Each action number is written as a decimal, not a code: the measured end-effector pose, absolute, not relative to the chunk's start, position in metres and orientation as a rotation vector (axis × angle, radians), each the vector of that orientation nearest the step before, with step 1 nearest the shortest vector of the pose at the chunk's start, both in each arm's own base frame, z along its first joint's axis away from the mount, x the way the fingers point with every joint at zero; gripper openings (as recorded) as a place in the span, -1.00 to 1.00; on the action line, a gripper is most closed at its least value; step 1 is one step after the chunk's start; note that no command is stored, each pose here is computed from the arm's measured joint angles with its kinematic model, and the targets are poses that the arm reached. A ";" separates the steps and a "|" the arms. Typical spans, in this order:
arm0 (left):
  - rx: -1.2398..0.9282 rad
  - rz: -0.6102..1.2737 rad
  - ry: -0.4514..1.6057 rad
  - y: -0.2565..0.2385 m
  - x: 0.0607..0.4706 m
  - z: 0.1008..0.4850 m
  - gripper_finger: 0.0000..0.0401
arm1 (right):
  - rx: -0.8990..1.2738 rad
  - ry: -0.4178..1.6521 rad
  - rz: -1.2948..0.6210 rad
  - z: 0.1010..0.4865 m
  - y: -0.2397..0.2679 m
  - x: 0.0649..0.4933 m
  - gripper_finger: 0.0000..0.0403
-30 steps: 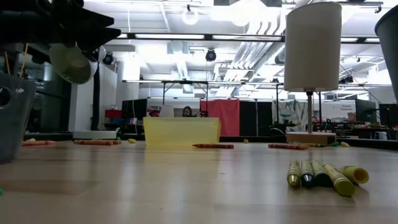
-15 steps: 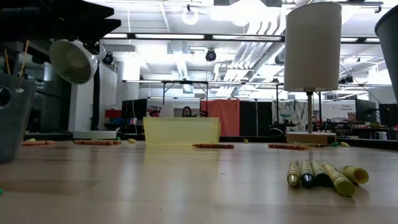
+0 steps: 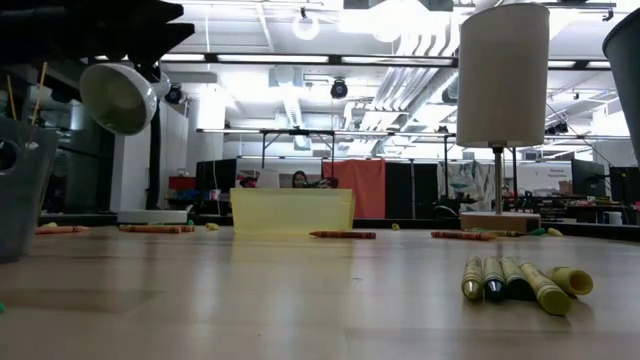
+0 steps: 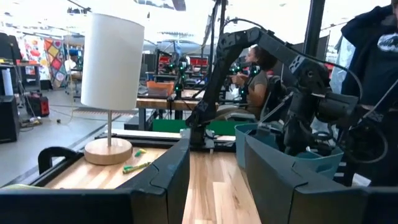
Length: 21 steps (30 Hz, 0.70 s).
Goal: Sort crayons
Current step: Put the yellow green crayon into the green bin, then put the orange crayon into the pine green bin
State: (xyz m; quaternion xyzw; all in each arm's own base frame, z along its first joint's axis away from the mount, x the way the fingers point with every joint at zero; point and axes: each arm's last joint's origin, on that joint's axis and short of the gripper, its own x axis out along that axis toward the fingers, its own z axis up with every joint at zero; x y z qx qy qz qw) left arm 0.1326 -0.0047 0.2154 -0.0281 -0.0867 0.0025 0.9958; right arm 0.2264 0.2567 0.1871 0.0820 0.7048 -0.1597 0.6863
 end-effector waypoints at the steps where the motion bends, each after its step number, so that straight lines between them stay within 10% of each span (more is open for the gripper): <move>1: -0.056 0.005 -0.177 -0.005 0.133 0.216 -0.30 | 0.187 1.577 -0.364 0.187 0.257 0.226 -0.79; 21: -0.032 0.011 -0.175 -0.004 0.133 0.216 -0.30 | 0.356 1.487 -0.447 0.266 0.226 0.200 0.03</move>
